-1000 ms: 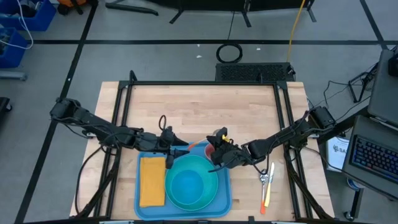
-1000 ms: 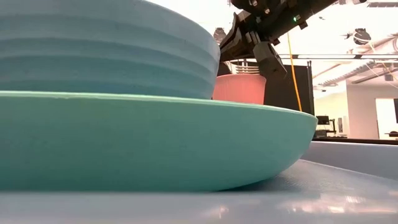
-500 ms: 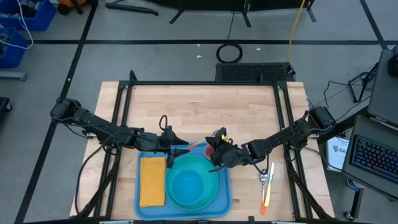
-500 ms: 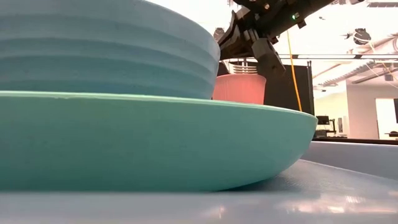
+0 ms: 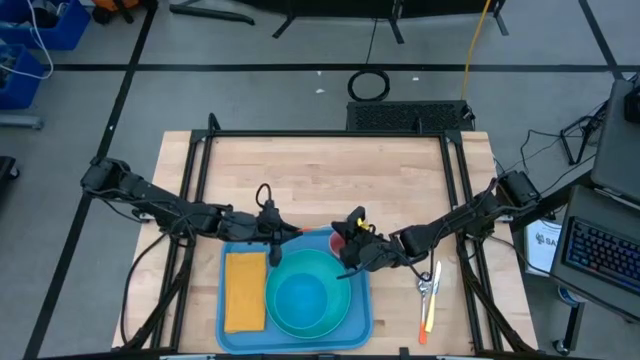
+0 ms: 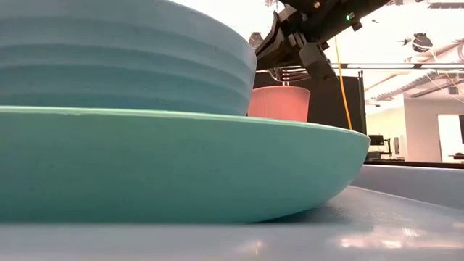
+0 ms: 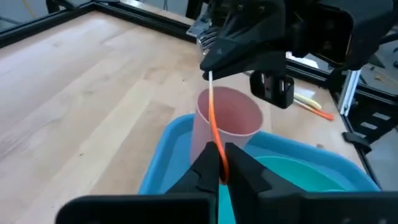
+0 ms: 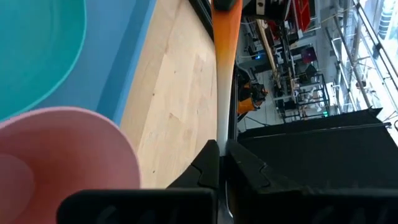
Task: Set up tray
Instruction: Put the orange fork on the yellow table napkin
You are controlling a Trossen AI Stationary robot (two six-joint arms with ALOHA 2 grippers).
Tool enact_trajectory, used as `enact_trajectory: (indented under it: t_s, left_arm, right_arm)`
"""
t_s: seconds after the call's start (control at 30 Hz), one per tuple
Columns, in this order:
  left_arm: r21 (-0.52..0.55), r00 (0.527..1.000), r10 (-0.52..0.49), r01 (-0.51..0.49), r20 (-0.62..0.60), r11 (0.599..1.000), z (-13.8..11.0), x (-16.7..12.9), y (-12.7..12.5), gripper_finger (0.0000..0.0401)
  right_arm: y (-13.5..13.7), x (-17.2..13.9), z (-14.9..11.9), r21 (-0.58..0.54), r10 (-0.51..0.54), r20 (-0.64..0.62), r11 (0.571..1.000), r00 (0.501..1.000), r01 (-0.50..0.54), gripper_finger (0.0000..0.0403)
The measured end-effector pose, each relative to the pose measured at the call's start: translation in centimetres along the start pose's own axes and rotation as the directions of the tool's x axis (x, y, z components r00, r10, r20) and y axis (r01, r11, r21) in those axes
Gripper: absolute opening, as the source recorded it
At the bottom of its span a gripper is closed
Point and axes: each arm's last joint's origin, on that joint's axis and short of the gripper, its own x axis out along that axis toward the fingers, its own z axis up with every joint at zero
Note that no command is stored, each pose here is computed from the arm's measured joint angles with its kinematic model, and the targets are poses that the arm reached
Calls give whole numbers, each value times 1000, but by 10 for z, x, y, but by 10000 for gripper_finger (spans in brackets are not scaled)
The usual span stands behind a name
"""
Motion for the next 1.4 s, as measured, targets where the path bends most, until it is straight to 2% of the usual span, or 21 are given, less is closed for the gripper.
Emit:
enact_trajectory:
  t_s: [0.4,0.53,0.8,1.0,1.23,1.4]
  left_arm:
    - [8,1000,10,-10,-4,1000,-1,0,0,9]
    - [18,1000,8,-8,1,1000,-1,-1,-1,9]
    - [51,996,-45,41,76,998,8,-3,-8,7]
    - [72,996,-31,25,81,997,8,-3,-8,7]
    - [103,992,53,-64,112,993,8,-4,-8,7]
    - [122,983,118,-135,138,983,6,-6,-9,7]
  right_arm:
    - [1,-4,4,11,-6,24,1000,1000,5,9]
    - [1,-4,5,59,-8,32,998,999,6,19]
    - [-8,-6,12,144,-117,28,983,993,112,87]
    - [-7,-13,15,129,-175,-5,976,985,174,135]
    - [-9,-17,16,136,-226,-49,964,973,230,178]
    - [-10,-17,14,125,-285,-126,946,950,300,198]
